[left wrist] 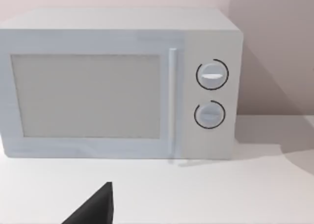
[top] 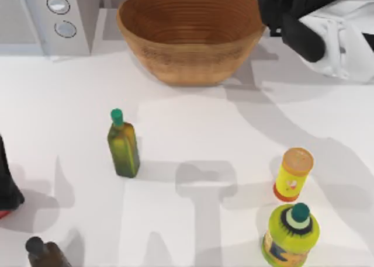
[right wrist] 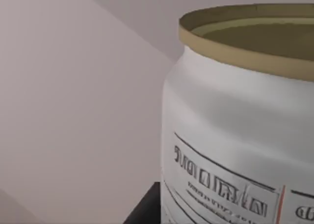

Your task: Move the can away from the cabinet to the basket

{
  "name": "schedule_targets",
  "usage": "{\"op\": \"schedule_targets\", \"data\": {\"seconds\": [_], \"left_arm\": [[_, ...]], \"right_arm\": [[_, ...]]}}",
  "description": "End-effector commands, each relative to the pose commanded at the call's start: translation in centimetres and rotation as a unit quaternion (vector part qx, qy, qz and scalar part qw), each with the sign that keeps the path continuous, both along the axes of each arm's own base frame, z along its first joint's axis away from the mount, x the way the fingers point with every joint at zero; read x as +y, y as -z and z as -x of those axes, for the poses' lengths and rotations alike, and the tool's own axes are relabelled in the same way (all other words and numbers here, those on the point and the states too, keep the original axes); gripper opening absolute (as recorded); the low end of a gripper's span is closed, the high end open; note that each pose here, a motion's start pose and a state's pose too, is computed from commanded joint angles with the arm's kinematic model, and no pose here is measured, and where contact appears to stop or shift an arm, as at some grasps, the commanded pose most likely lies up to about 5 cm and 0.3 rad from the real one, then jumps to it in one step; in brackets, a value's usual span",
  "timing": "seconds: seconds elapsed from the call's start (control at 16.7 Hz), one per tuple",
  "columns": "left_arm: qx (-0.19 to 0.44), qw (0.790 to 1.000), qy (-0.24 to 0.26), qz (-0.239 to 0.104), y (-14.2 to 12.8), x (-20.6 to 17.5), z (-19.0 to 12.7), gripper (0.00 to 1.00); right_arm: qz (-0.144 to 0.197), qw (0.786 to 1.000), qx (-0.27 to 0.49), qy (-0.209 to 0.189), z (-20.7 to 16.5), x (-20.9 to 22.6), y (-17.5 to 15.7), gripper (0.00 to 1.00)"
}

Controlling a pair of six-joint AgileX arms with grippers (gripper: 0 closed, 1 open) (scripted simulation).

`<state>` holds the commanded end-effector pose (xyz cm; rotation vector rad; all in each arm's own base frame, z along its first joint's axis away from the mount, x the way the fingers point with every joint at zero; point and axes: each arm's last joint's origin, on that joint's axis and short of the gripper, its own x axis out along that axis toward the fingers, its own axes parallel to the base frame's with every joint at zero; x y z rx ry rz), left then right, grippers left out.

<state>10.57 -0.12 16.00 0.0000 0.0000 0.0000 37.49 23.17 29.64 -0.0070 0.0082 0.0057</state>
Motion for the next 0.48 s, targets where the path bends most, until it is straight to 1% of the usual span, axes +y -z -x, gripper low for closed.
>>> {"op": "schedule_targets", "data": {"seconds": [0.12, 0.24, 0.36, 0.48], "left_arm": [[0.000, 1.000, 0.000, 0.000, 0.0, 0.0, 0.0, 1.00], [0.000, 1.000, 0.000, 0.000, 0.0, 0.0, 0.0, 1.00], [0.000, 1.000, 0.000, 0.000, 0.0, 0.0, 0.0, 1.00], [0.000, 1.000, 0.000, 0.000, 0.0, 0.0, 0.0, 1.00]], "right_arm": [[0.000, 1.000, 0.001, 0.000, -1.7, 3.7, 2.4, 0.00], [-0.001, 1.000, 0.000, 0.000, -2.6, 6.5, 4.4, 0.00], [-0.003, 1.000, -0.001, 0.000, -3.1, 8.2, 5.8, 0.00], [-0.003, 1.000, -0.002, 0.001, -3.2, 8.9, 6.4, 0.00]]}}
